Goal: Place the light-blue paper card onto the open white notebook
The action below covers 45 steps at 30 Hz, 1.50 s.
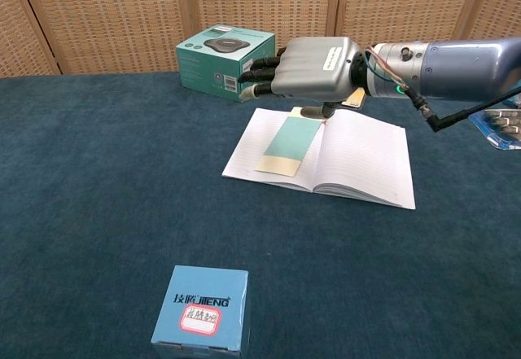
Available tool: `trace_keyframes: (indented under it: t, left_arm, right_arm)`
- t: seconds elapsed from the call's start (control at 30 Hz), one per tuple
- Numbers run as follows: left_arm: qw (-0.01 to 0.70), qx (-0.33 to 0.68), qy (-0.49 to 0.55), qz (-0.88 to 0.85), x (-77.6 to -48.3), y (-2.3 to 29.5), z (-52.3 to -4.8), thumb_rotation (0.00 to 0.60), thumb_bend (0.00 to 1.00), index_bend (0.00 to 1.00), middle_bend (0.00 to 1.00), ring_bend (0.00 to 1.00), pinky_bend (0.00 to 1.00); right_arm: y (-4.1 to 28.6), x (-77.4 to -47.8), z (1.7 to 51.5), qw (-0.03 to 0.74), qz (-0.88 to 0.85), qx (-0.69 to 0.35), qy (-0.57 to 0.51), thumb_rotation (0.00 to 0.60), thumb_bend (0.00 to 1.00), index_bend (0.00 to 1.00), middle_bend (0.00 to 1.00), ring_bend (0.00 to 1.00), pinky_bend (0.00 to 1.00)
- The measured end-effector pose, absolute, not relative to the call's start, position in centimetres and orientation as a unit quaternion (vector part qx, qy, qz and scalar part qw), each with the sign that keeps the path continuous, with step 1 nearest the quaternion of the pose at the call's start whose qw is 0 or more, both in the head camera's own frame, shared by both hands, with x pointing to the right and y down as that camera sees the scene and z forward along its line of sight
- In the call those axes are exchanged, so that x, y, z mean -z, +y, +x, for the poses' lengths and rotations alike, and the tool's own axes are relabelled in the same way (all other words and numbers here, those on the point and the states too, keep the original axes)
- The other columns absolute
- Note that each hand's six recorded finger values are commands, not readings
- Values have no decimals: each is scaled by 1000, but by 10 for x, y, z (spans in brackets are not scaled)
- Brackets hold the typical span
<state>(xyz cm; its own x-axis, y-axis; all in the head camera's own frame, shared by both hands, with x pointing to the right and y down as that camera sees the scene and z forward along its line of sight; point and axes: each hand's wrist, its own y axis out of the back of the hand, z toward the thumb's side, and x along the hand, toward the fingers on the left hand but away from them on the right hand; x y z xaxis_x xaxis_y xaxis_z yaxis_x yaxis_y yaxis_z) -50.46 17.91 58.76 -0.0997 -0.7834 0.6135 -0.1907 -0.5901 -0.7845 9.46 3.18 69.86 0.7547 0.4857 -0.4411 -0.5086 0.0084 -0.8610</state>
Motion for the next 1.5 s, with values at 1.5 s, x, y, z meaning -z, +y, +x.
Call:
trace_keyframes:
  t: [1.5]
  left_arm:
    - [232,631,385,-632,-590,179,-502,600,0,0,0,0,0]
  right_arm:
    - [73,-749,107,557,-667,-492,53,600,1000,39,0,0,181]
